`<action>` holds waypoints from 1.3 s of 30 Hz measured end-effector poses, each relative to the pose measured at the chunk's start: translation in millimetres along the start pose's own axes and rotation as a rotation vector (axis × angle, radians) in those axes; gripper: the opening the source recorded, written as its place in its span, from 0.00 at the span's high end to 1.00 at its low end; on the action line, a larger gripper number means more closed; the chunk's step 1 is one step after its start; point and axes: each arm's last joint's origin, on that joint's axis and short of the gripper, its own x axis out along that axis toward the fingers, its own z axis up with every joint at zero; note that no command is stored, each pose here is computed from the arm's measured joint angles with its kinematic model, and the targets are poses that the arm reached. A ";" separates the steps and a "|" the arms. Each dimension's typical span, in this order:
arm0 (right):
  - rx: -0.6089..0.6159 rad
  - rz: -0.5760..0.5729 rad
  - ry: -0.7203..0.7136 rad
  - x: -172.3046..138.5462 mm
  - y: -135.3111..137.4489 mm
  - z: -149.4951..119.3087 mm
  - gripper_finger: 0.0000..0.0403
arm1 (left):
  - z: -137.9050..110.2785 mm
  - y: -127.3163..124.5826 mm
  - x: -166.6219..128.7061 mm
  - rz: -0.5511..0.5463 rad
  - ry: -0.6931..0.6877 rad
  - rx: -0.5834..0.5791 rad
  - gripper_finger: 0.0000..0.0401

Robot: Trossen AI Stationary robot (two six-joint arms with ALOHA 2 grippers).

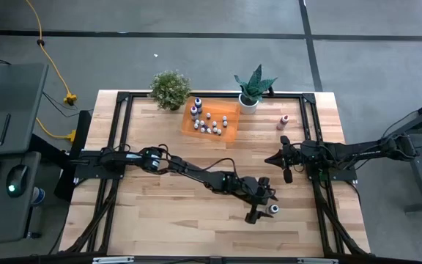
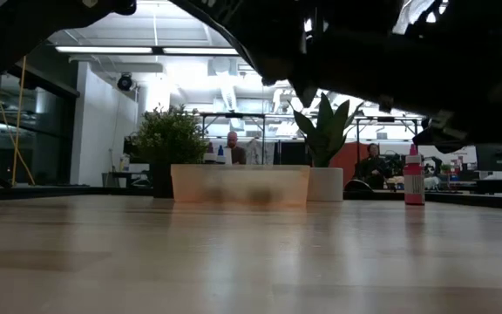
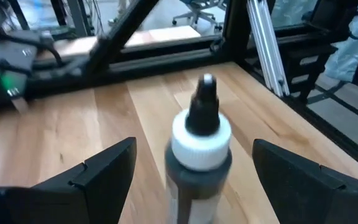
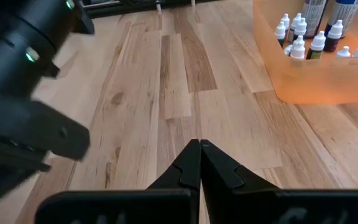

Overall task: Pick & Place food coloring
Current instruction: Put the large black bottle into the bin

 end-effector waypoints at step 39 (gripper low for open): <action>0.000 0.000 0.000 0.0 0.0 0.0 1.00 | -1.0 0.1 1.8 -0.027 -0.034 -0.059 0.44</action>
